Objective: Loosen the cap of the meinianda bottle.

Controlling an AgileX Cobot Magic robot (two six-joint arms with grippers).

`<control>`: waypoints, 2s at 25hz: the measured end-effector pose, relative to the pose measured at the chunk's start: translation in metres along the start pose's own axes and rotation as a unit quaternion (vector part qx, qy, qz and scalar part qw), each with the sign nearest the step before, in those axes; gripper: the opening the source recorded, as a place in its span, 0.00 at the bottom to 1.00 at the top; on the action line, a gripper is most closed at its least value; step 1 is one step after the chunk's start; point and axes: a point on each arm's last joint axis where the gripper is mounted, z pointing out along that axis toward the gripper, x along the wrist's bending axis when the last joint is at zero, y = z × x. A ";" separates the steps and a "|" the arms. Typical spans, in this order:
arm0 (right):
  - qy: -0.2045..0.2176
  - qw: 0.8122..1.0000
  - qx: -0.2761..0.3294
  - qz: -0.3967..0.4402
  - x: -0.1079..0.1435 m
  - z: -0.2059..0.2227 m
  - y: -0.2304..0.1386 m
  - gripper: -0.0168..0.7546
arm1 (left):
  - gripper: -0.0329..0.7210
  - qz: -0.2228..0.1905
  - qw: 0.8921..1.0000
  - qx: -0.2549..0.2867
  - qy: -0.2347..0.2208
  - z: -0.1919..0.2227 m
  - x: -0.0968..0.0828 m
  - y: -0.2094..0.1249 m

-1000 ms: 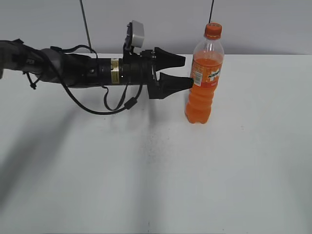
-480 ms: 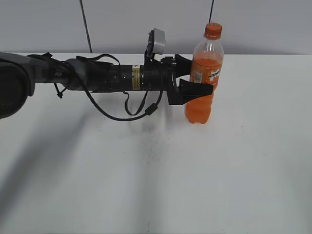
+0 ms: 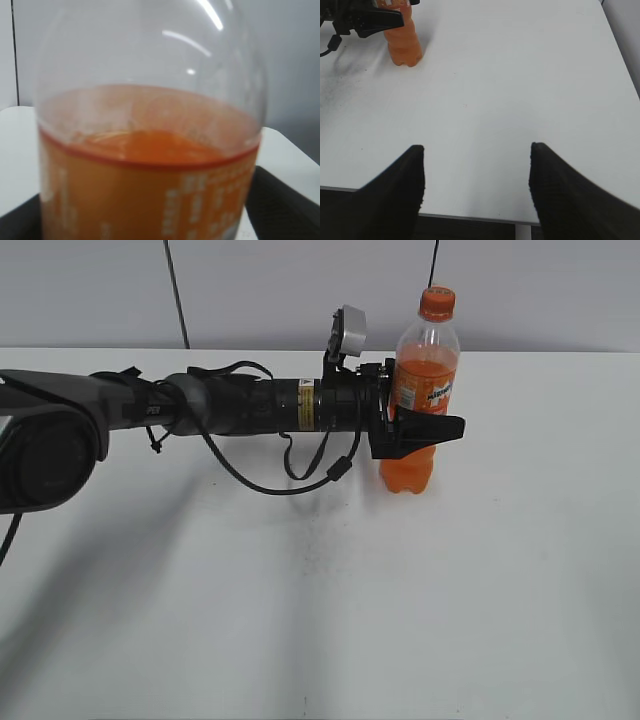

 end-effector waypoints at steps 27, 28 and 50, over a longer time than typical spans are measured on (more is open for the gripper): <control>0.000 1.000 0.000 0.000 0.000 0.000 0.000 0.66 | 0.60 0.009 0.998 0.067 -0.017 -0.016 -0.006 0.002; 0.000 1.000 0.000 0.000 0.000 0.000 0.000 0.66 | 0.60 0.005 0.997 0.072 -0.015 -0.019 -0.008 0.003; 0.000 1.000 0.000 0.000 0.000 0.000 0.000 0.66 | 0.60 0.019 0.995 0.087 0.052 -0.090 -0.122 0.024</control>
